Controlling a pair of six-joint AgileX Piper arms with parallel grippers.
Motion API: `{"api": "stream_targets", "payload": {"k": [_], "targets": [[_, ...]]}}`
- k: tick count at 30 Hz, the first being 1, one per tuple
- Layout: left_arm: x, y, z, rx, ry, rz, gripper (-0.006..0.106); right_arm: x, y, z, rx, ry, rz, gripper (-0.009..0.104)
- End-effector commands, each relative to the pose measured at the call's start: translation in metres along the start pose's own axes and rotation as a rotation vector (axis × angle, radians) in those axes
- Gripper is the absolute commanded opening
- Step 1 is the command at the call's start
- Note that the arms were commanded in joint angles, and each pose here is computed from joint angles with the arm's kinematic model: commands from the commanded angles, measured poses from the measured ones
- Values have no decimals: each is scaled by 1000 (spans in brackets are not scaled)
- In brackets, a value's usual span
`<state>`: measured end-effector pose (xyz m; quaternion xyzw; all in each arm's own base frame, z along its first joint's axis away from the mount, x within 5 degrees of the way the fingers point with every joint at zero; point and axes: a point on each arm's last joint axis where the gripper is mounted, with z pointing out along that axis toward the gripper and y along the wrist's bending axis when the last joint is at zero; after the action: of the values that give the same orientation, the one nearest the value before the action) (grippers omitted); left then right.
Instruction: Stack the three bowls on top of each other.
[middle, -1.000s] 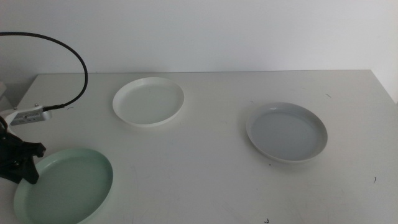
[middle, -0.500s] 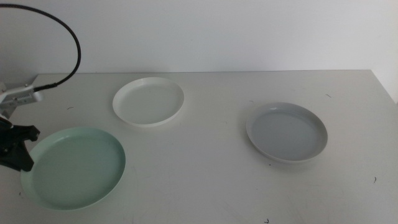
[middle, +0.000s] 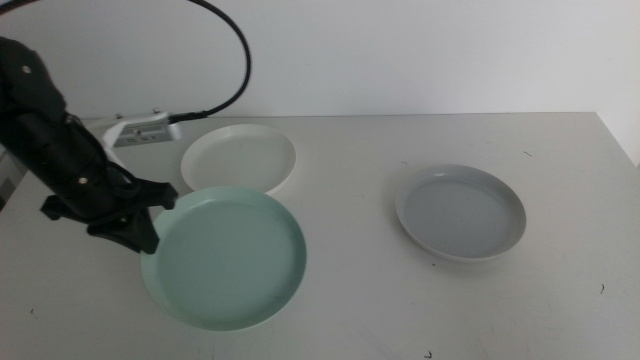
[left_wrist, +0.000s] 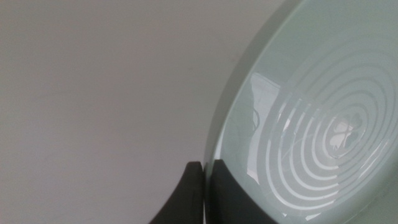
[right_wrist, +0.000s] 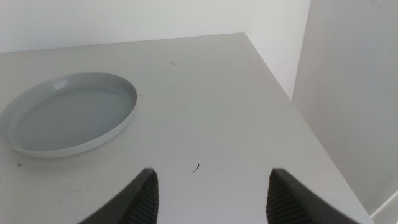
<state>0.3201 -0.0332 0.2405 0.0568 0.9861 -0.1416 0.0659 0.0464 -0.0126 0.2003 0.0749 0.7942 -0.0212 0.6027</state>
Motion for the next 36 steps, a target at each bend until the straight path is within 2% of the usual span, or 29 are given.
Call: {"api": "stream_targets", "payload": {"k": [1,7,13,24,30,33,36], "targets": [[-4,-31,-13,39,-86,8,0,-14,1,-6,-15,-113,-16,45],[-9,-80,14,95,-91,76,0,-14,1,-6,-15,-113,-16,45],[-14,-106,44,144,-87,87,0,-14,1,-6,-15,-113,-16,45],[-19,-120,87,177,-65,62,0,-14,1,-6,-15,-113,-16,45],[-20,-122,96,195,-63,100,1,-14,1,-6,-15,-113,-16,45],[-20,-122,96,197,-63,109,6,-14,1,-6,-15,-113,-16,45],[-20,-122,96,197,-63,111,21,-14,1,-6,-15,-113,-16,45]]}}
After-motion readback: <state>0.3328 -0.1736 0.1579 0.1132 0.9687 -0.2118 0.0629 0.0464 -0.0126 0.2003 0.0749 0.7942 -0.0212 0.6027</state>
